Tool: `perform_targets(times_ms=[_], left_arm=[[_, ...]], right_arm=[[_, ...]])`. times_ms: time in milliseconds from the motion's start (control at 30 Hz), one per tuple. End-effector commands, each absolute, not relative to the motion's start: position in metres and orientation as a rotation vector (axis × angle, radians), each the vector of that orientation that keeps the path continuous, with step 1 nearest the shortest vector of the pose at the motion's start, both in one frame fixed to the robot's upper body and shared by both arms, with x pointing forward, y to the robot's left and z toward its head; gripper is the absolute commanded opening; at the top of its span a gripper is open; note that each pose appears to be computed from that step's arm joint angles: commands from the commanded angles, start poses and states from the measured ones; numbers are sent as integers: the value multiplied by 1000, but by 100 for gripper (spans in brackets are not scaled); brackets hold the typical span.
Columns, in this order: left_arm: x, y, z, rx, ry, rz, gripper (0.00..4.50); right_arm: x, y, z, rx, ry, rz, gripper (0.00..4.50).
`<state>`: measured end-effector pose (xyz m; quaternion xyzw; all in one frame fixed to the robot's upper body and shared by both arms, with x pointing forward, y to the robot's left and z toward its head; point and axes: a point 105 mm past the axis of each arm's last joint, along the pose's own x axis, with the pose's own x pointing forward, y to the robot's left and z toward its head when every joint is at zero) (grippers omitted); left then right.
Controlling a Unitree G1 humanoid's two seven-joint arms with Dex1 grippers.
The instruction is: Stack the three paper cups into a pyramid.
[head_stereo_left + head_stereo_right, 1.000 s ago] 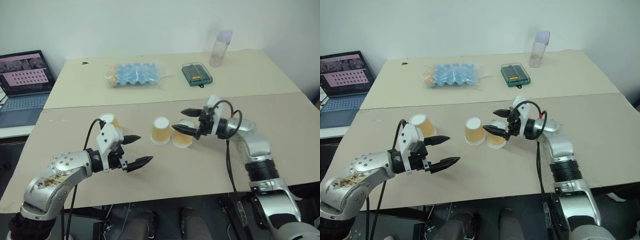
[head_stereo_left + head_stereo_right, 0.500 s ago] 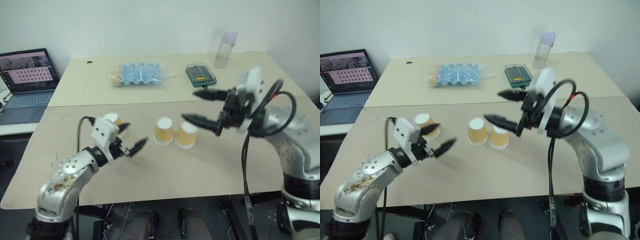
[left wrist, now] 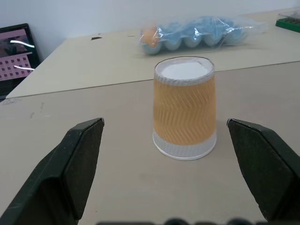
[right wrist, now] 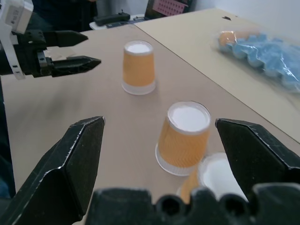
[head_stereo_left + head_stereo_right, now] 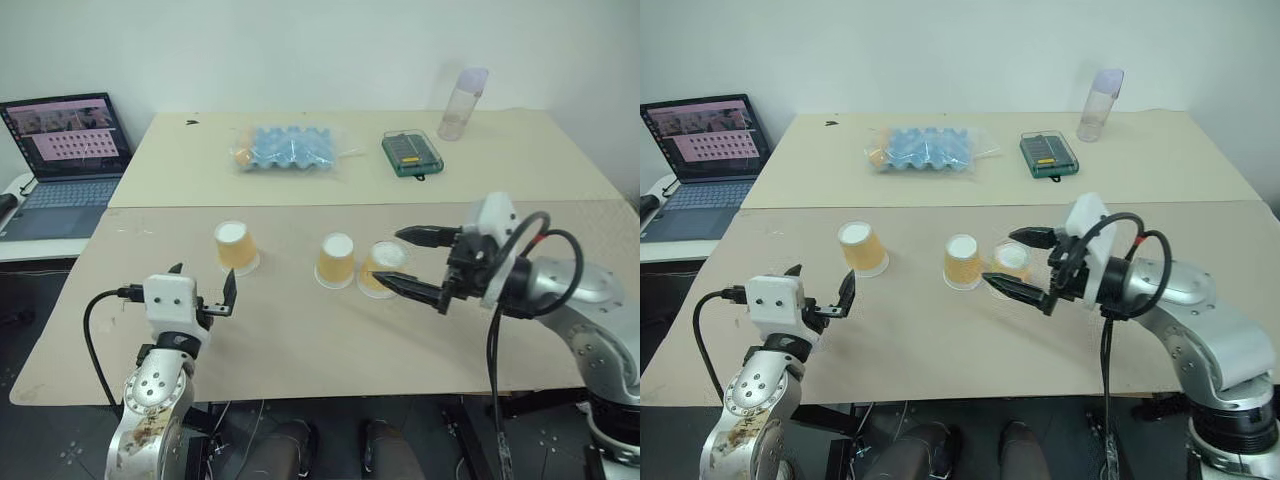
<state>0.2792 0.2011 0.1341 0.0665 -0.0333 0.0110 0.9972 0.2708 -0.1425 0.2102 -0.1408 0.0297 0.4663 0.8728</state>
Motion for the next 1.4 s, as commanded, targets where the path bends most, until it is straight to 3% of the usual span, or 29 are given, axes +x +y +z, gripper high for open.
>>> perform_targets(times_ms=[33, 533, 1400], left_arm=[[293, 211, 146, 150, -126, 22, 450], [345, 199, 148, 115, -135, -121, 450], [374, 179, 156, 68, -121, -266, 450]], right_arm=[[275, -176, 212, -332, 63, 882, 445], [276, -180, 212, -338, 36, 855, 445], [277, -185, 207, -350, 45, 794, 445]])
